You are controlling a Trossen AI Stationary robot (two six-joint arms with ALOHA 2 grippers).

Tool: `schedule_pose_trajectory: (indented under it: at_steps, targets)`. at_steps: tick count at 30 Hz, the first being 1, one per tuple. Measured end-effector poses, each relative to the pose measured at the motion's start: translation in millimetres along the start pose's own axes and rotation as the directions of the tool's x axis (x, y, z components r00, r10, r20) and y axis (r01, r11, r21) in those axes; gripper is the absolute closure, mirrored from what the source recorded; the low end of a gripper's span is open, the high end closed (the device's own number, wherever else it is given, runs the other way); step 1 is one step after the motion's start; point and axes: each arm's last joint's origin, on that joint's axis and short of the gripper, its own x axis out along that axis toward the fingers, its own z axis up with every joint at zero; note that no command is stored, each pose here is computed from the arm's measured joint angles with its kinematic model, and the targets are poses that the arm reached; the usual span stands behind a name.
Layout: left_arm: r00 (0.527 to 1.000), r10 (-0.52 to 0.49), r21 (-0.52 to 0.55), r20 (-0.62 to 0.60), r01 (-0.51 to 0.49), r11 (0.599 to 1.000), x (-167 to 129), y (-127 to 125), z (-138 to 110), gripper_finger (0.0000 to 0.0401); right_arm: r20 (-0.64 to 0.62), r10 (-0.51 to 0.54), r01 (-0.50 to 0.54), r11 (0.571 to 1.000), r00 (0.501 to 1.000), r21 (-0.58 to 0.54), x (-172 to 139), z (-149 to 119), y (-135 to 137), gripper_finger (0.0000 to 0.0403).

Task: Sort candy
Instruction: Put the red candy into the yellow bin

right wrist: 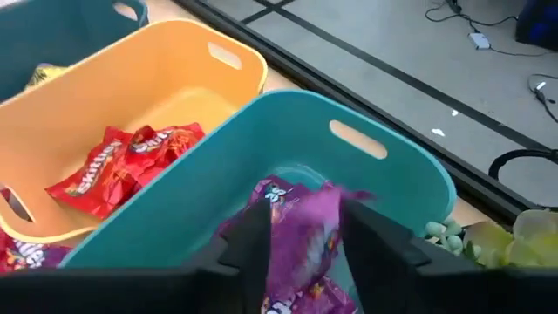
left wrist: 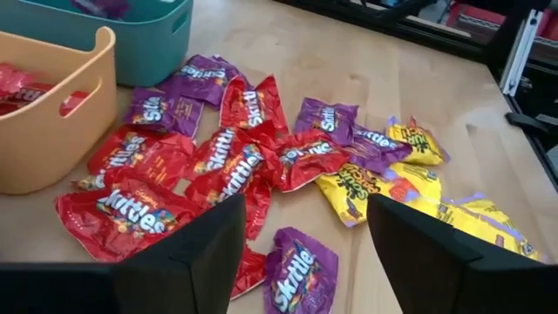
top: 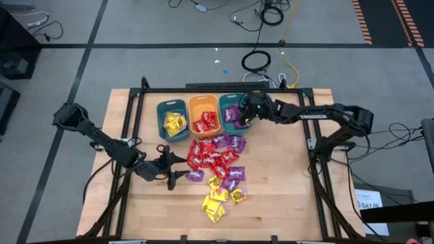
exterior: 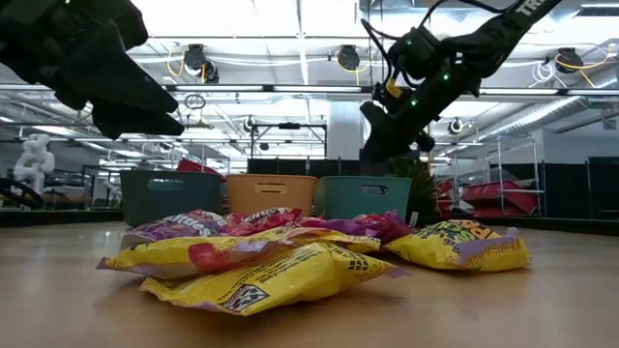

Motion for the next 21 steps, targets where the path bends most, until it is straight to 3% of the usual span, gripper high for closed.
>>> schedule_pose_trajectory:
  at_steps: [5, 9, 13, 16, 21]
  targets:
    - [1.0, 0.013, -0.035, 0.012, -0.013, 0.999, 1.2, 1.1, 2.3, 0.015, 0.038, 0.021, -0.021, 1.0, 0.999, 0.006, -12.5, 7.7, 2.3, 0.0222]
    - [0.999, 0.037, -0.028, 0.001, -0.037, 0.999, 4.1, -0.7, 13.4, 0.015, 0.051, 0.15, -0.151, 0.989, 0.987, -0.002, -25.0, 13.4, 9.5, 0.0192]
    - [0.99, 0.108, 0.055, -0.096, -0.103, 0.993, 6.9, 0.1, 30.0, 0.015, 0.038, 0.291, -0.292, 0.956, 0.956, 0.024, -35.7, 14.3, 21.4, 0.0177]
    - [0.978, 0.149, 0.132, -0.144, -0.13, 0.983, 8.4, 3.1, 43.2, 0.015, -0.007, 0.327, -0.327, 0.945, 0.945, 0.016, -39.0, 8.0, 31.5, 0.0175]
    - [0.975, 0.097, 0.221, -0.199, -0.052, 0.974, 14.0, 9.9, 54.8, 0.015, -0.078, 0.359, -0.361, 0.933, 0.93, -0.008, -45.0, -3.0, 46.9, 0.0179]
